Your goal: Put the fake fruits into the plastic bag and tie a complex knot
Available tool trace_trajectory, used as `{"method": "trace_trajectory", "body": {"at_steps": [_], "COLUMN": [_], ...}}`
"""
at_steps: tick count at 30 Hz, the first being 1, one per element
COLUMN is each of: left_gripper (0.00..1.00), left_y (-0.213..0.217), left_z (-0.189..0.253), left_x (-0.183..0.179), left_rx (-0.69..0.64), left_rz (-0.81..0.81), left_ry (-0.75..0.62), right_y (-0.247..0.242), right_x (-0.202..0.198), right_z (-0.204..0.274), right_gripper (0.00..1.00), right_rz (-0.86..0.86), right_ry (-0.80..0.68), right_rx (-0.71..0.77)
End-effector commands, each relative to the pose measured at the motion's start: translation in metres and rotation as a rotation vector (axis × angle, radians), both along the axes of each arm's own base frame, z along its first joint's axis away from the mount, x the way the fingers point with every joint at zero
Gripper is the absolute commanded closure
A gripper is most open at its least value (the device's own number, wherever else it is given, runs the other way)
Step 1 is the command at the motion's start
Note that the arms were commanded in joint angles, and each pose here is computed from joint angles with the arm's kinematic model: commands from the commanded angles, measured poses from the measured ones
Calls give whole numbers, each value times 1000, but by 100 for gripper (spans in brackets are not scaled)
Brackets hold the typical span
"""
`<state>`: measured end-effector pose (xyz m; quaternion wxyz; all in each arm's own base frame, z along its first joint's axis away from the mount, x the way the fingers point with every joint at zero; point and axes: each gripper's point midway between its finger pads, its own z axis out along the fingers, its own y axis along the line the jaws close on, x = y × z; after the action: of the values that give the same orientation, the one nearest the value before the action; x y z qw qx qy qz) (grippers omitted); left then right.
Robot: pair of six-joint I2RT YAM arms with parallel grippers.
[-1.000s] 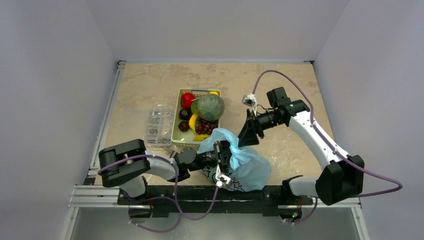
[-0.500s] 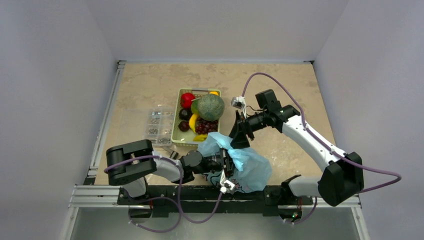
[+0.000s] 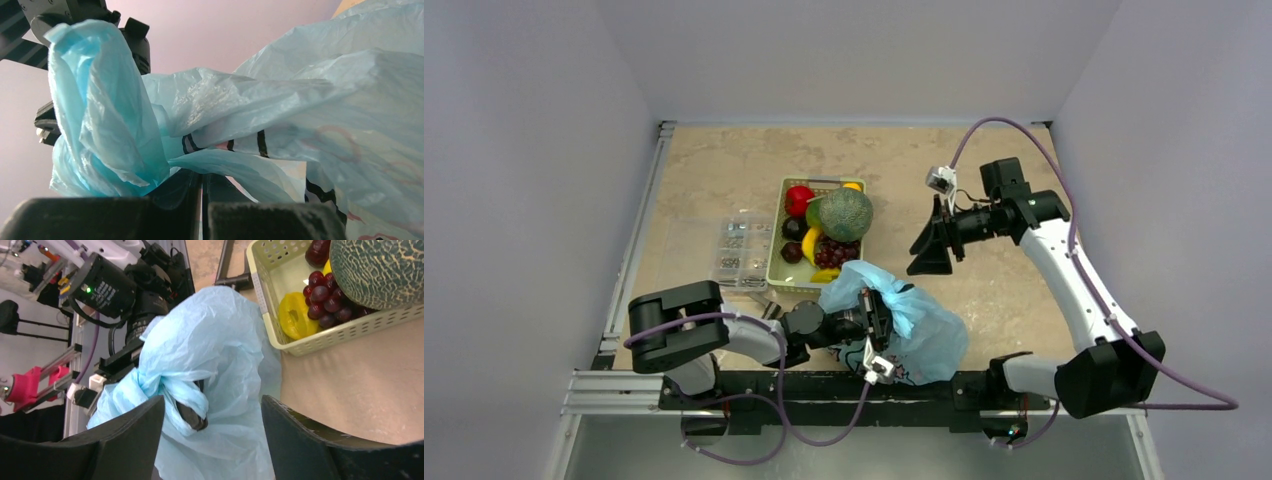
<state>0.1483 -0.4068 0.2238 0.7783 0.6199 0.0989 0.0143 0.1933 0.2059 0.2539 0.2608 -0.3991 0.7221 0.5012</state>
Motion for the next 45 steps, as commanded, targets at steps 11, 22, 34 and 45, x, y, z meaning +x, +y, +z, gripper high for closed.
{"method": "trace_trajectory", "body": {"at_steps": [11,22,34,45], "left_gripper": [100,100,100,100], "left_y": [8,14,10,12], "left_z": [52,60,50,51], "left_x": [22,43,41,36], "left_rx": [-129,-148,-125,-125], "left_rz": [106,171,149,128], "left_ry": [-80,-87,-80,-81], "right_y": [-15,16,-6,-30], "right_x": [-17,-31,-12,-5], "right_z": [-19,-22,-24,36], "right_gripper": [27,26,23,43], "right_rz": [-36,57,13,-109], "right_ry": [104,81,-150,-769], "right_rx": [-46,-6,-96,-8]}}
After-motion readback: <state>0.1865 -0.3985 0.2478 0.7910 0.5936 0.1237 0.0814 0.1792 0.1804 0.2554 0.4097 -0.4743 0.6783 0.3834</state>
